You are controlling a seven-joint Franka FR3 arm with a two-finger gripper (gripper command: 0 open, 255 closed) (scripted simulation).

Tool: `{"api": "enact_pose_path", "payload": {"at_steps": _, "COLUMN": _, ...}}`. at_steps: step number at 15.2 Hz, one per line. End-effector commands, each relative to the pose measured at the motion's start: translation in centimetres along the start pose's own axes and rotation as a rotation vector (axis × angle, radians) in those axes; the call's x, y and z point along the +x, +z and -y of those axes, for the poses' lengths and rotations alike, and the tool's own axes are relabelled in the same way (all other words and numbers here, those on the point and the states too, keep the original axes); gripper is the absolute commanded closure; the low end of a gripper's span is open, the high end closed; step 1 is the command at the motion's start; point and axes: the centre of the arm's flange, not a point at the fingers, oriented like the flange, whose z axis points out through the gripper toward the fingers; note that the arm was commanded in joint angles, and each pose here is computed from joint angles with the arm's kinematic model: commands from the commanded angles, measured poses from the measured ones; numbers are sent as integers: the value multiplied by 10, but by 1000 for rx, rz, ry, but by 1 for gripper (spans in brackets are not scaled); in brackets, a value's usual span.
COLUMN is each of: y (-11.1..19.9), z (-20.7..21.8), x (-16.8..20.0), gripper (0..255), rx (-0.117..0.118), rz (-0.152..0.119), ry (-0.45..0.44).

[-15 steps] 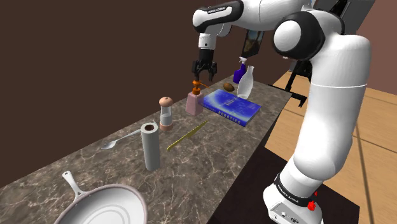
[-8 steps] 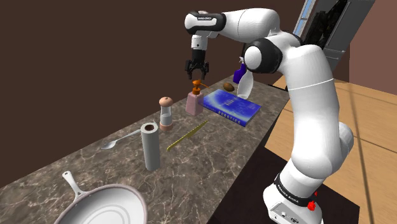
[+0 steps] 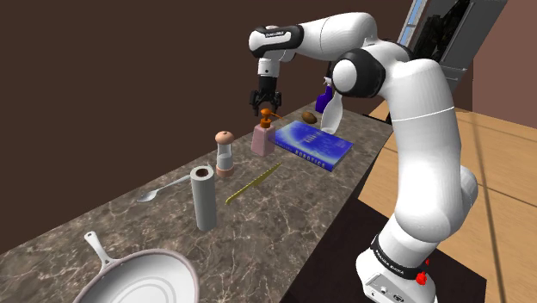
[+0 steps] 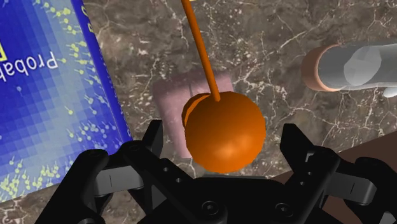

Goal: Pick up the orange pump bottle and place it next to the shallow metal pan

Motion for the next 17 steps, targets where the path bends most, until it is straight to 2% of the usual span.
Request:
{"api": "enact_pose_path", "payload": {"at_steps": 1, "y": 2, "z": 0, "x": 0, "gripper": 0, "rx": 0, "rz": 0, "ry": 0}}
{"api": "enact_pose_path", "payload": {"at_steps": 6, "y": 2, "z": 0, "x": 0, "gripper": 0, "rx": 0, "rz": 0, "ry": 0}}
{"api": "enact_pose_path", "payload": {"at_steps": 7, "y": 2, "z": 0, "x": 0, "gripper": 255, "rx": 0, "rz": 0, "ry": 0}}
{"api": "enact_pose_path", "payload": {"at_steps": 17, "y": -3, "z": 1, "x": -1, "gripper": 255, "rx": 0, "rz": 0, "ry": 0}}
